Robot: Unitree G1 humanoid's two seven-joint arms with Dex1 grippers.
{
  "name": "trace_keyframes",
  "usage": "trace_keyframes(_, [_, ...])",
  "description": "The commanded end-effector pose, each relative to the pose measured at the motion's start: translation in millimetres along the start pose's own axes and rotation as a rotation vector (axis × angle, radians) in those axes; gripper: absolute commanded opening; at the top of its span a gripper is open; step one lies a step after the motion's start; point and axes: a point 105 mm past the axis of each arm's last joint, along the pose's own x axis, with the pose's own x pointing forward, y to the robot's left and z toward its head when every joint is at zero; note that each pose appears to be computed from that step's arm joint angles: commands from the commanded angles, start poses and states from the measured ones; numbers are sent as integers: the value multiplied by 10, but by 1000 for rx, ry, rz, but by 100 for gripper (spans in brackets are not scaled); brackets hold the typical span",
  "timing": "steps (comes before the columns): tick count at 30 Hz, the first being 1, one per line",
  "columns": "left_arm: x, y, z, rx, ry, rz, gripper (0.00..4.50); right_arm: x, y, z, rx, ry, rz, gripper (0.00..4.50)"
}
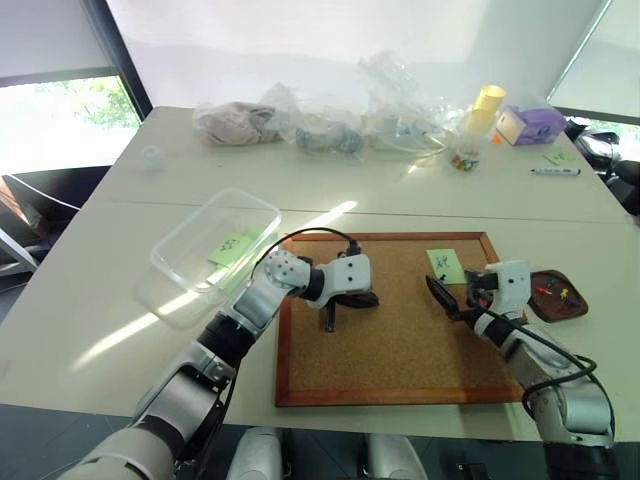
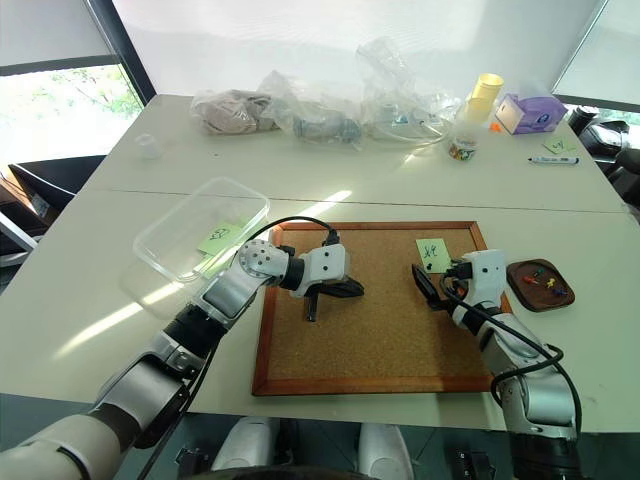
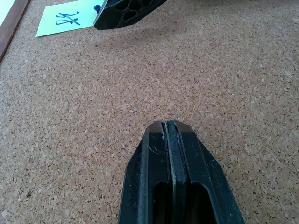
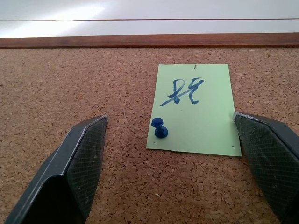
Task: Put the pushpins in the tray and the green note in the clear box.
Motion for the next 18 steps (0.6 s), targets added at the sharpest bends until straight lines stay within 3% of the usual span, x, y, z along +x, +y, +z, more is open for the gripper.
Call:
trace_keyframes(1, [90,-172,-217,-47,73,-62,0,19,-7,109,-27,-45,-6,354])
trace_keyframes(8, [85,-177,-219,-47,75,-62,0,44,11,110,-33,-46,-1,17])
trace_keyframes(18, [86,-154,-231,-47,79,-55,0,21,-4,132,-28,-57,-8,7])
